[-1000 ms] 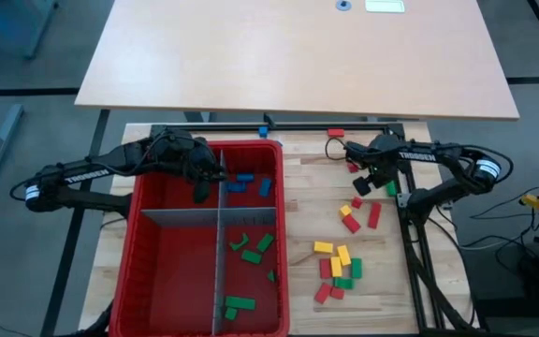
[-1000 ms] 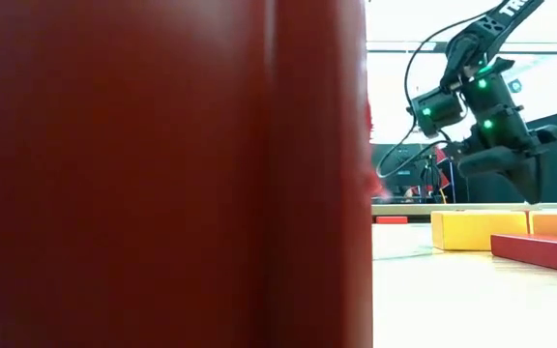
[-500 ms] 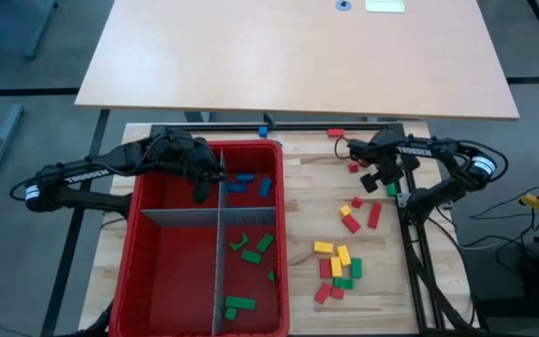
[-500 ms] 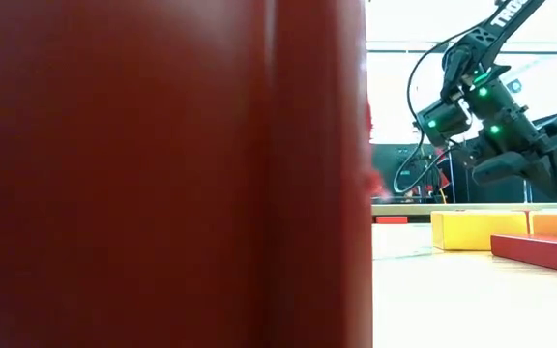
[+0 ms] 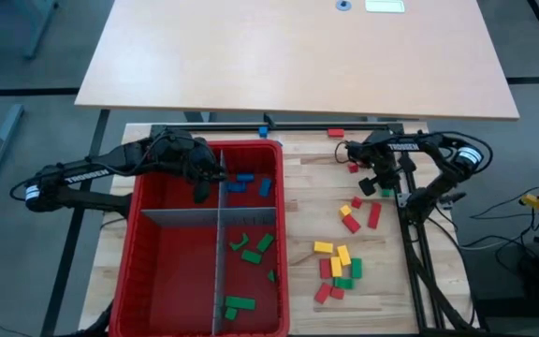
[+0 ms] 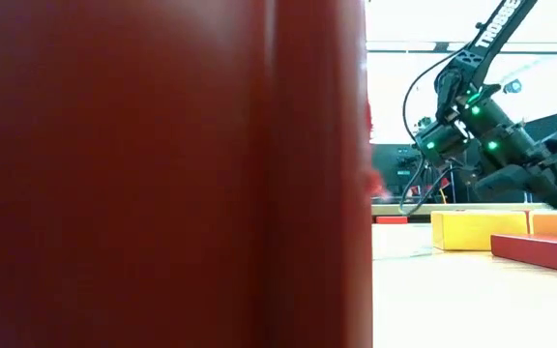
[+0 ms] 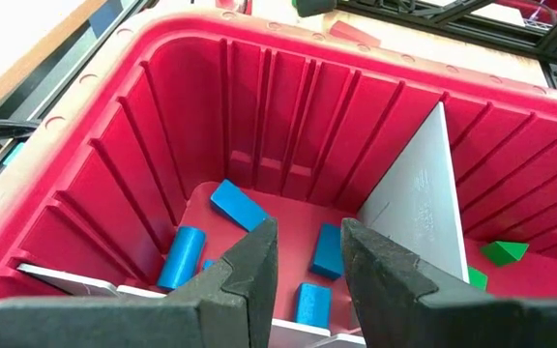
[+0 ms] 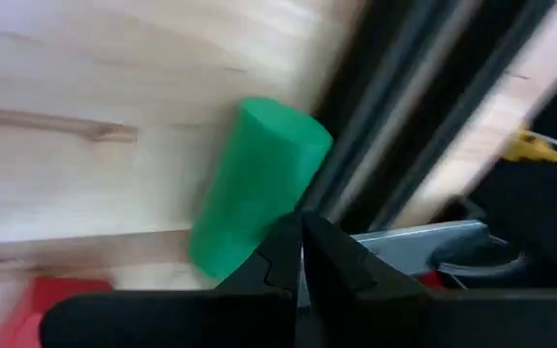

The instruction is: Sort blocks

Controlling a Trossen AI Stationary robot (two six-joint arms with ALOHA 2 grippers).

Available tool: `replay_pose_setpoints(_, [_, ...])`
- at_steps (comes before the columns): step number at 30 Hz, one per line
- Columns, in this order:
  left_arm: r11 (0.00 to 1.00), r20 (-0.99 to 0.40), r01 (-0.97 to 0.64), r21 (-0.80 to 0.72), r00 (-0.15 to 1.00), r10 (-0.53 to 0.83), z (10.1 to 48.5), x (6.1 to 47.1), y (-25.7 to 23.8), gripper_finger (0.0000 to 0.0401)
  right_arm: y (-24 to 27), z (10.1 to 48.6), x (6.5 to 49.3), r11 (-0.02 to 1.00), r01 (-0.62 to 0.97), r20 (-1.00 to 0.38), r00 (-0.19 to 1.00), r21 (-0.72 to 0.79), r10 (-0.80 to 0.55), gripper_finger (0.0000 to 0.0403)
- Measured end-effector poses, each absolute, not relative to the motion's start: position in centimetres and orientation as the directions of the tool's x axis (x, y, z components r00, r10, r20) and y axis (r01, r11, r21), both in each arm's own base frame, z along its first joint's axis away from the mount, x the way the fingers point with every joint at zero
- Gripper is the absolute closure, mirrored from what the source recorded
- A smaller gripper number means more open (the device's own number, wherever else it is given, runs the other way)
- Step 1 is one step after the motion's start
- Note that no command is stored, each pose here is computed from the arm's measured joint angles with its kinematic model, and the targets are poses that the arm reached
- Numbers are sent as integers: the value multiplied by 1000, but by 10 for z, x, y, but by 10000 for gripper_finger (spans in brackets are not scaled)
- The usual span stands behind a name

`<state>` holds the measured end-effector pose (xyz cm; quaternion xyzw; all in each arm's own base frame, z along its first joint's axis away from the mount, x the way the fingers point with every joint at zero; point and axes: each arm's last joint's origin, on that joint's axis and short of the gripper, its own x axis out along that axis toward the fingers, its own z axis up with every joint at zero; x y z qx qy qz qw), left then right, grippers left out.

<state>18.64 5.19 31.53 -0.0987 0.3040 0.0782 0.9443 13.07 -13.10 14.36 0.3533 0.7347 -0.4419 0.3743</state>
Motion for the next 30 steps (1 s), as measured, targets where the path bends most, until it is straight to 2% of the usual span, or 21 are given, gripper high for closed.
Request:
replay_pose_setpoints(7, [969,-590,-206,-137,803,88,315,186,52,298,-135,137,140,362,898,-920,-336,-248,201,403])
replay_pose_setpoints(16, [972,-588,-199,-126,804,88,315,187,52,298,-135,140,140,388,890,-926,-329,-239,186,403])
replay_pose_setpoints(20, [972,-587,-198,-126,804,88,316,187,52,298,-139,145,145,410,894,-955,-260,-183,142,403])
replay_pose_setpoints(25, [972,-588,-198,-126,804,88,315,187,52,298,-145,156,155,443,896,-992,-89,-42,87,403])
replay_pose_setpoints(30, [972,-589,-198,-126,804,88,315,187,52,298,-146,163,165,481,856,-981,141,188,132,403])
